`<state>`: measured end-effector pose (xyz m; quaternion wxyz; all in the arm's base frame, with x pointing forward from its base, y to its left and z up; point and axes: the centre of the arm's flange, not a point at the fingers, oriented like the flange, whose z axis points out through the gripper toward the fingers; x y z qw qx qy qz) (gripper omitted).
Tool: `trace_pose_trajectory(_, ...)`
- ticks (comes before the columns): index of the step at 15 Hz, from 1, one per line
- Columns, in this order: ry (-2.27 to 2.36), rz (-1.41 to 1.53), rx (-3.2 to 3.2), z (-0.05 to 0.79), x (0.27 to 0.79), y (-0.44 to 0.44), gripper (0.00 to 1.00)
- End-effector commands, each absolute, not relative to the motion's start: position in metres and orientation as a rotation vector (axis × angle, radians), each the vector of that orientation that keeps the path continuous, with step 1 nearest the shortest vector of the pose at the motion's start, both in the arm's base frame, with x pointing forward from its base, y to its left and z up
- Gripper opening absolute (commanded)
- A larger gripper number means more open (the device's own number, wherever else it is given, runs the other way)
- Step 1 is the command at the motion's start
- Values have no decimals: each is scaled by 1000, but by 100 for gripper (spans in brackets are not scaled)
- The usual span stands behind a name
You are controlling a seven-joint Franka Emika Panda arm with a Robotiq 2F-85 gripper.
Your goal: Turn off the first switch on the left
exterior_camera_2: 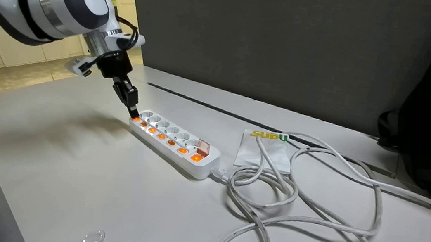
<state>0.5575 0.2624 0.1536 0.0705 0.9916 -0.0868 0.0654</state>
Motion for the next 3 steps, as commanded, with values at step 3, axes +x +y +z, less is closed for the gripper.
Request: trace_pose_trajectory(3, -526, 97, 3018, 116, 537, 265, 0)
